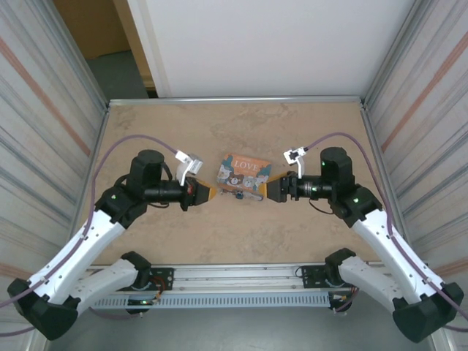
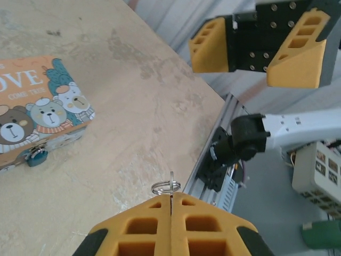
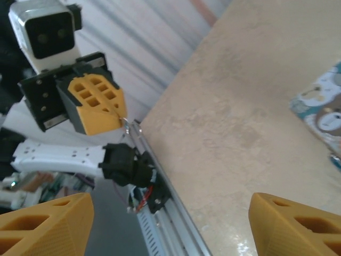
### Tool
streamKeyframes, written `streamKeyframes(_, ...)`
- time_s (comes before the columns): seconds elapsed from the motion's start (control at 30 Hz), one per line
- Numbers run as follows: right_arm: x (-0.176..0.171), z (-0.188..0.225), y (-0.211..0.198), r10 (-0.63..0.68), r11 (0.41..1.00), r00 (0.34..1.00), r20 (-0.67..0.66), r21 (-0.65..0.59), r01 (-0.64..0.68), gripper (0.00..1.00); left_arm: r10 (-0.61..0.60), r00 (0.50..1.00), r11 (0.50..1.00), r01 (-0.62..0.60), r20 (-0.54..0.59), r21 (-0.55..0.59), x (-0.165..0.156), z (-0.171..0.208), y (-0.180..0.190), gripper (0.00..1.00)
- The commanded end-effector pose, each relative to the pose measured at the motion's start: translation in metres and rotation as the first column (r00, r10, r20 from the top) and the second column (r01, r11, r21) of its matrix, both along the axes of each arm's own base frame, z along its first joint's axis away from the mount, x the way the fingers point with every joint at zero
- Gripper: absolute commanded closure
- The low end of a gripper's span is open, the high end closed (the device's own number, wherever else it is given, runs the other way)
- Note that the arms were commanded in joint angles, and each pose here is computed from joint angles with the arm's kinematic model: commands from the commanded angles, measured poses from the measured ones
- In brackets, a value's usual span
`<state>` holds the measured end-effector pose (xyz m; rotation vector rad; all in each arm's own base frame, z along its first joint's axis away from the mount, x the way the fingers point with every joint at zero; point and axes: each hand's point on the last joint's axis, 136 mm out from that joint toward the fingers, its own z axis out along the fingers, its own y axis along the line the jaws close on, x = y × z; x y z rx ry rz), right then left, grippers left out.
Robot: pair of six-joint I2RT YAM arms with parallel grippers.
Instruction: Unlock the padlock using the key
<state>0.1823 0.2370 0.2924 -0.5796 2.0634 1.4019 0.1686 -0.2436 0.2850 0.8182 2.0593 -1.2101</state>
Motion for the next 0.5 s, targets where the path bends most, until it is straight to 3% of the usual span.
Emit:
streamKeyframes(0.0,-0.010,0.018,0.015,0.092,0.995,0.993,0.079,0.018,-0.094,0.29,-0.123,0.992,0.992,0.123,0.031,0.021,-0.019,0.009,0.001,1.00)
streamKeyframes(0.1,-0.014,0.015,0.027,0.124,0.992,0.989,0.075,0.005,-0.125,0.36,-0.159,0.987,0.987,0.158,0.023,0.029,-0.022,0.011,-0.001,1.00)
streamKeyframes(0.47,-0.033,0.008,0.072,0.265,0.964,0.963,0.056,-0.022,-0.264,0.47,-0.201,0.979,0.979,0.200,0.018,0.032,-0.026,0.014,-0.003,1.00)
